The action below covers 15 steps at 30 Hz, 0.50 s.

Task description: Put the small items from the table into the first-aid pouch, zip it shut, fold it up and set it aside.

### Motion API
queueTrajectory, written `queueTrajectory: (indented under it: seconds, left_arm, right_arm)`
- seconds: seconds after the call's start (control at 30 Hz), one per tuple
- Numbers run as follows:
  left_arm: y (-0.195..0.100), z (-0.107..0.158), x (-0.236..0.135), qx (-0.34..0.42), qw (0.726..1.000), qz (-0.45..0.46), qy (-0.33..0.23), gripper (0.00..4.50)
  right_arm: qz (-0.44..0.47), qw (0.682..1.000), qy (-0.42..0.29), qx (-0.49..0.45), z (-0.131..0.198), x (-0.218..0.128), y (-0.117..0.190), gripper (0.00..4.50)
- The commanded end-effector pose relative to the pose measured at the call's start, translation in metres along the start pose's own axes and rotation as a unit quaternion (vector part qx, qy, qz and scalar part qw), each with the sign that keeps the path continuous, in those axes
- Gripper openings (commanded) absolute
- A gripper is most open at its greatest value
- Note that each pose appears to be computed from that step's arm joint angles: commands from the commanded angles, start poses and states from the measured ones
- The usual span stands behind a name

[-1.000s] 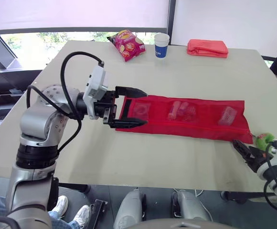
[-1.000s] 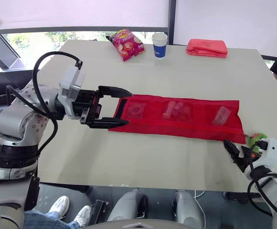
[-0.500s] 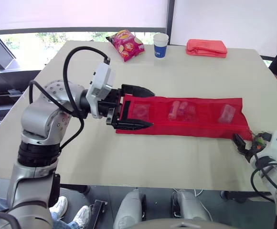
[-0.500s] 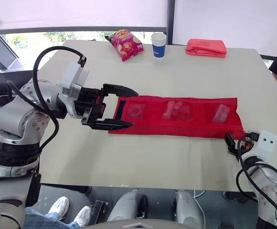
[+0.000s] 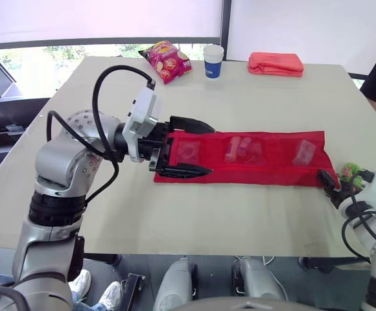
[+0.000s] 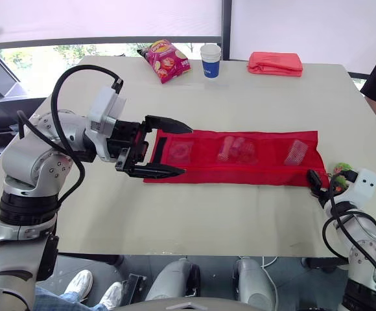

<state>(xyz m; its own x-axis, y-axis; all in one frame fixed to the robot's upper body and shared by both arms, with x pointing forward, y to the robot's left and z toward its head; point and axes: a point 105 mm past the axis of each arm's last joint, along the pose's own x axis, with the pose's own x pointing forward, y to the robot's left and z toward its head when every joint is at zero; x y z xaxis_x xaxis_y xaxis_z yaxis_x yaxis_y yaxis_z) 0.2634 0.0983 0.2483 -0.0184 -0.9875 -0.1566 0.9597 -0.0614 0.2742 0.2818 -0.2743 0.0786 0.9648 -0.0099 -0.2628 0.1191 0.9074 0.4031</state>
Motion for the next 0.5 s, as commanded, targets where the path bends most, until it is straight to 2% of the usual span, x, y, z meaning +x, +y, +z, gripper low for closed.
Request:
queueTrajectory:
  seconds: [0.03, 0.1, 0.17, 0.23, 0.27, 0.3, 0.33, 0.37, 0.4, 0.47, 0.5]
  left_arm:
    - [-0.001, 0.011, 0.002, 0.033, 0.999, -0.003, -0.001, 4.48]
    - [0.0, 0.011, 0.002, 0.034, 0.999, -0.003, 0.001, 4.48]
    - [0.0, 0.011, 0.003, 0.035, 0.999, -0.003, 0.001, 4.5]
    - [0.0, 0.012, 0.003, 0.036, 0.999, -0.002, 0.001, 4.5]
    - [0.0, 0.012, 0.003, 0.036, 0.999, -0.002, 0.001, 4.5]
    - [0.0, 0.012, 0.002, 0.037, 0.999, -0.002, 0.002, 4.5]
    - [0.0, 0.012, 0.003, 0.037, 0.999, -0.002, 0.002, 4.5]
    - [0.0, 0.012, 0.003, 0.038, 0.999, -0.002, 0.001, 4.5]
    - [0.0, 0.013, 0.003, 0.038, 0.999, -0.002, 0.001, 4.5]
    - [0.0, 0.013, 0.002, 0.038, 0.999, -0.002, 0.001, 4.5]
    - [0.0, 0.013, 0.002, 0.039, 0.999, -0.002, 0.002, 4.5]
  right_arm:
    - [0.042, 0.998, 0.049, -0.006, -0.015, -0.003, 0.006, 4.5]
    - [0.041, 0.996, 0.072, -0.025, -0.023, -0.003, 0.003, 4.5]
    - [0.039, 0.996, 0.078, -0.026, -0.026, -0.002, 0.002, 3.99]
    - [0.041, 0.996, 0.078, -0.018, -0.027, -0.001, 0.002, 3.27]
    - [0.041, 0.996, 0.078, -0.018, -0.027, 0.0, 0.002, 2.58]
    - [0.04, 0.996, 0.079, -0.021, -0.028, 0.0, 0.002, 2.51]
    - [0.039, 0.995, 0.082, -0.028, -0.029, 0.001, 0.002, 2.23]
    - [0.039, 0.995, 0.083, -0.033, -0.03, 0.001, 0.001, 1.69]
    - [0.039, 0.995, 0.084, -0.036, -0.03, 0.001, 0.001, 1.52]
    - [0.038, 0.995, 0.087, -0.044, -0.032, 0.001, 0.001, 0.64]
    - [0.036, 0.994, 0.089, -0.052, -0.033, 0.001, 0.0, 0.45]
